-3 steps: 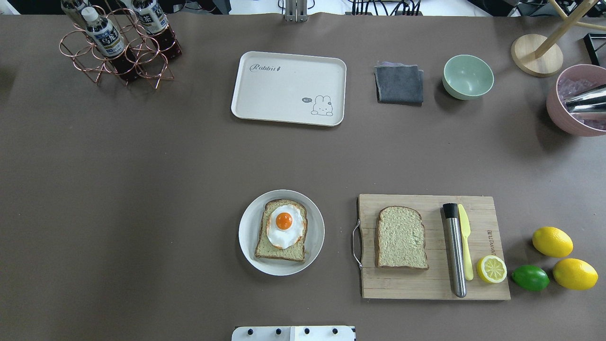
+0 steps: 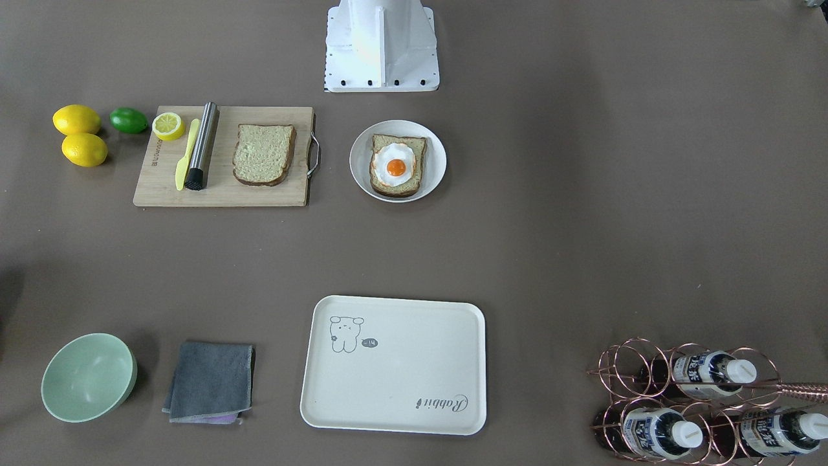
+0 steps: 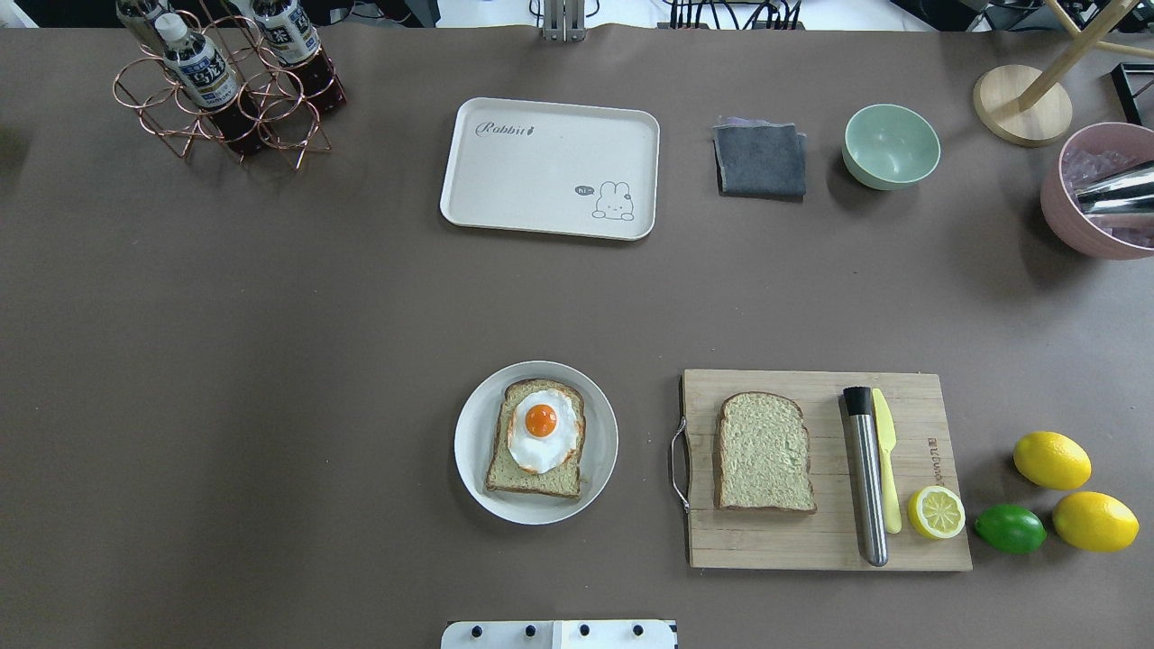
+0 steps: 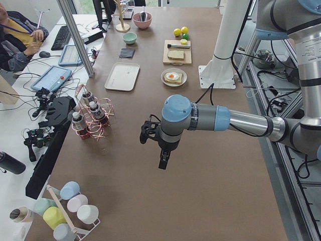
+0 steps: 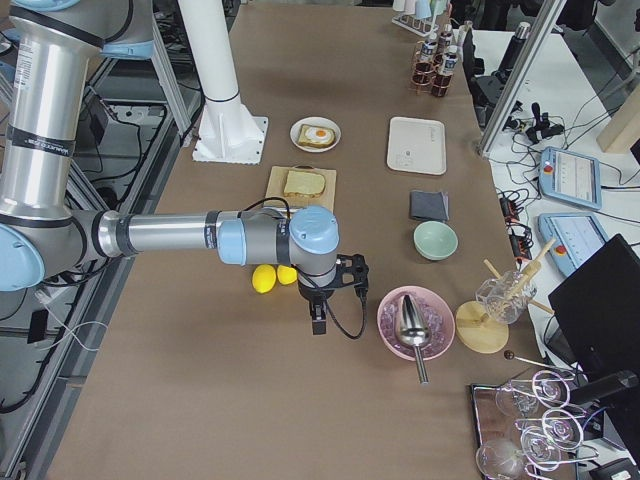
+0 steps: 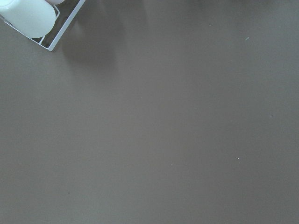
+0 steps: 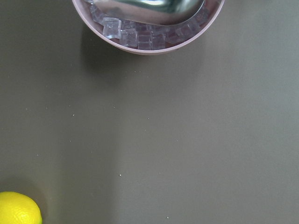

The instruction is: Make sandwich and place on tray

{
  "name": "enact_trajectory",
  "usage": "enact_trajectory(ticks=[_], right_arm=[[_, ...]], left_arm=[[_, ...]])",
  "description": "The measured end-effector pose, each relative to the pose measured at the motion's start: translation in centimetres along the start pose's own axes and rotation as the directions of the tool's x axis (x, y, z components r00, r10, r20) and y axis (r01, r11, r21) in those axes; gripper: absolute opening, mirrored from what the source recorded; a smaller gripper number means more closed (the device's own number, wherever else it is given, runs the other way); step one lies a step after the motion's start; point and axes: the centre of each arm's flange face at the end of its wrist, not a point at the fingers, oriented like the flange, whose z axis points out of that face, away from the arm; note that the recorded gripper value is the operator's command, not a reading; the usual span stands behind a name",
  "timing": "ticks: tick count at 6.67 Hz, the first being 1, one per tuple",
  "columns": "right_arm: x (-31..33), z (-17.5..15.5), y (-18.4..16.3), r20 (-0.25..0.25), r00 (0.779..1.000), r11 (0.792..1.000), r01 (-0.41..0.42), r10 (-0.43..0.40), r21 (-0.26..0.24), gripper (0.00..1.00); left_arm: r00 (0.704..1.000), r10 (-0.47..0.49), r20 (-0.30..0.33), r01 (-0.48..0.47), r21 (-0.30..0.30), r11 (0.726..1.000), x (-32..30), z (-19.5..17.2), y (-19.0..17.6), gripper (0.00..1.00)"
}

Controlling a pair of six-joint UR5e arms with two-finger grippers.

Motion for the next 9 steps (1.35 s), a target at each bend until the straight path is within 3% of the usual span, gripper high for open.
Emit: enact_trajectory(ticks=[9], right_arm=[[-1.5, -0.4, -0.6, 0.045, 0.999, 0.999, 0.024, -0.026, 0.037, 0.99]], left_arm=[[1.0, 0.006, -0.003, -0.006, 0.013, 1.0, 0.4, -0.1, -0.4, 0.97]])
